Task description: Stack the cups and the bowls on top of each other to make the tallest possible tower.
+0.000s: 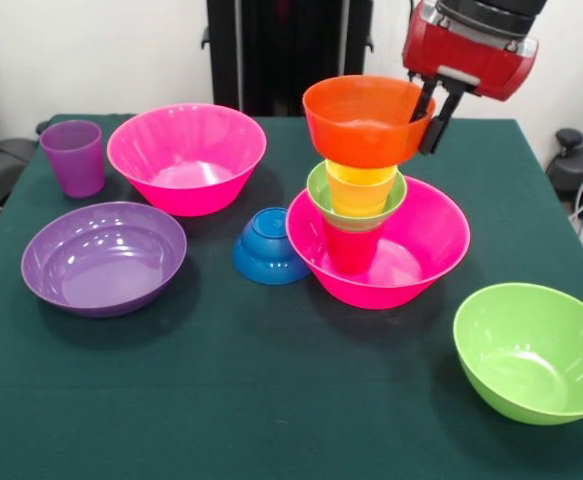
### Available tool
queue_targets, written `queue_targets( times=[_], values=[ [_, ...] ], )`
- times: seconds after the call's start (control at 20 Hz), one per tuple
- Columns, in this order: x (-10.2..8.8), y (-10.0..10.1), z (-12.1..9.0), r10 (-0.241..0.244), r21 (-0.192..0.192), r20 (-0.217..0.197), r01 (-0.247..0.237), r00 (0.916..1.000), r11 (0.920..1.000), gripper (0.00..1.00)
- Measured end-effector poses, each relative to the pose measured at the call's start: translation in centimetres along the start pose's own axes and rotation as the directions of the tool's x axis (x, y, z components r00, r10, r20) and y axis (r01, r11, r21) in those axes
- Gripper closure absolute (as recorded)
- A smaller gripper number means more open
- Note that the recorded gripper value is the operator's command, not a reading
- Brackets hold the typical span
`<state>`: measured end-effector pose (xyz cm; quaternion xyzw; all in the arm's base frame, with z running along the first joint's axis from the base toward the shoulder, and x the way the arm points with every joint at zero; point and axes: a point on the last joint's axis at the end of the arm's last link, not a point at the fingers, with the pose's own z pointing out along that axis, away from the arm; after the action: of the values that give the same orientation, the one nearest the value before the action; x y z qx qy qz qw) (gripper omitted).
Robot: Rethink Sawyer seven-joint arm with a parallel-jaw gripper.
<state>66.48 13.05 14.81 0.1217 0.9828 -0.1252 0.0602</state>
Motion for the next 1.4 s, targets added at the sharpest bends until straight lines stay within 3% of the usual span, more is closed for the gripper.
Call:
queue_targets(
  times=[0.6,1.4],
  values=[
    [1.0,-0.1,2.8,-0.002,0.012,-0.027,0.003,0.9996,0.9999,1.0],
    [2.6,-0.9,2.8,0.067,-0.016,-0.096,-0.069,0.9931,0.9975,1.0]
  ],
)
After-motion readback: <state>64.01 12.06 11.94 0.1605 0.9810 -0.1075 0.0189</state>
